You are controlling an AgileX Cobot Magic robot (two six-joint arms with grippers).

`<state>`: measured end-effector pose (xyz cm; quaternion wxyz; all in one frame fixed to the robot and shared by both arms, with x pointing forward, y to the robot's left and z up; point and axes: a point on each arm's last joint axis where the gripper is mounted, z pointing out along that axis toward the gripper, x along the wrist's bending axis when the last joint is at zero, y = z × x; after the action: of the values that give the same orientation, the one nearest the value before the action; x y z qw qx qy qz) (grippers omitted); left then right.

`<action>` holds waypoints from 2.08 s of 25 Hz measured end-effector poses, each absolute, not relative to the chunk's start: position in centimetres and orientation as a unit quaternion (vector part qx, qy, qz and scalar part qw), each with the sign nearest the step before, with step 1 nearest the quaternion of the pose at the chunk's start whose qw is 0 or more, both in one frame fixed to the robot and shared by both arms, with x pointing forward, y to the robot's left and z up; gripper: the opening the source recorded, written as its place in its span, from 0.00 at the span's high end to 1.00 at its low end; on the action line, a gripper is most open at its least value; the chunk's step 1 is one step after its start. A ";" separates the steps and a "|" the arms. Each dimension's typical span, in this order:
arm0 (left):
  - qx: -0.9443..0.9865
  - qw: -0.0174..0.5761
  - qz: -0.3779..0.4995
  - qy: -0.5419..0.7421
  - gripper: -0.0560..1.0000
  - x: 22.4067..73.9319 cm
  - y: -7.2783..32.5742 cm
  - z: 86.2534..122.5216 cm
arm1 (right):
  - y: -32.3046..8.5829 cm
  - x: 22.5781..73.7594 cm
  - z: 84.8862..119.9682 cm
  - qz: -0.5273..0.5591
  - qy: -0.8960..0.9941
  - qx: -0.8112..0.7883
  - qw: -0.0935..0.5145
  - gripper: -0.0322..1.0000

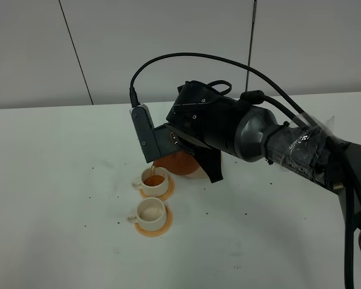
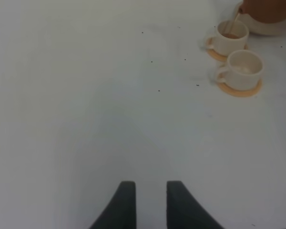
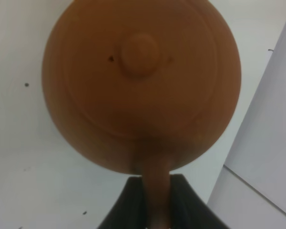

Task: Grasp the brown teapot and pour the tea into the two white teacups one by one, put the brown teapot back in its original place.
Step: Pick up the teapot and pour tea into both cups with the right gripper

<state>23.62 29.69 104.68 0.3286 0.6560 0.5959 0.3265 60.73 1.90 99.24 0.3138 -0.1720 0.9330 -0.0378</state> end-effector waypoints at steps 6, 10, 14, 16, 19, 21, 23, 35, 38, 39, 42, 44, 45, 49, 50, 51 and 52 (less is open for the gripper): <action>0.656 0.329 0.327 0.596 0.73 23.6 29.7 104.7 | 1.9 60.7 99.2 -0.038 0.933 -0.172 0.314 0.88; 0.656 0.329 0.327 0.596 0.73 23.6 29.7 104.7 | 1.9 60.7 99.2 -0.039 0.933 -0.172 0.314 0.88; 0.656 0.329 0.327 0.596 0.73 23.6 29.7 104.7 | 1.9 60.8 99.3 -0.042 0.931 -0.175 0.317 0.88; 0.656 0.329 0.327 0.596 0.73 23.6 29.7 104.7 | 1.8 60.8 99.3 -0.043 0.931 -0.175 0.318 0.88; 0.656 0.329 0.327 0.596 0.73 23.6 29.7 104.7 | 1.8 60.8 99.3 -0.044 0.930 -0.176 0.319 0.88; 0.656 0.329 0.327 0.596 0.73 23.6 29.7 104.7 | 1.8 60.8 99.3 -0.044 0.930 -0.176 0.319 0.88; 0.656 0.329 0.327 0.596 0.73 23.6 29.7 104.7 | 1.8 60.8 99.3 -0.044 0.930 -0.175 0.319 0.88; 0.656 0.329 0.327 0.596 0.73 23.6 29.7 104.7 | 1.7 60.9 99.4 -0.052 0.928 -0.178 0.322 0.88; 0.656 0.329 0.327 0.596 0.73 23.6 29.7 104.7 | 1.7 60.9 99.4 -0.057 0.927 -0.181 0.325 0.88; 0.656 0.329 0.327 0.596 0.73 23.6 29.7 104.7 | 1.7 60.9 99.4 -0.057 0.927 -0.181 0.325 0.88; 0.656 0.329 0.327 0.596 0.73 23.6 29.7 104.7 | 1.6 60.9 99.4 -0.058 0.927 -0.181 0.324 0.88; 0.656 0.329 0.327 0.596 0.73 23.6 29.7 104.7 | 1.6 60.9 99.4 -0.059 0.927 -0.181 0.323 0.88; 0.656 0.329 0.327 0.596 0.73 23.6 29.7 104.7 | 1.6 60.9 99.4 -0.060 0.927 -0.180 0.322 0.88; 0.656 0.329 0.327 0.596 0.73 23.6 29.7 104.7 | 1.6 60.9 99.4 -0.060 0.927 -0.180 0.323 0.88; 0.656 0.329 0.327 0.596 0.73 23.6 29.7 104.7 | 1.6 60.9 99.4 -0.061 0.928 -0.180 0.322 0.88; 0.656 0.329 0.327 0.596 0.73 23.6 29.7 104.7 | 1.6 60.9 99.4 -0.061 0.928 -0.180 0.322 0.88; 0.656 0.329 0.327 0.596 0.73 23.6 29.7 104.7 | 1.6 60.9 99.4 -0.062 0.928 -0.180 0.321 0.88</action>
<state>23.62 29.69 104.68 0.3286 0.6560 0.5959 0.3265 60.91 1.55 99.36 0.3211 -0.1798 0.9277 -0.0623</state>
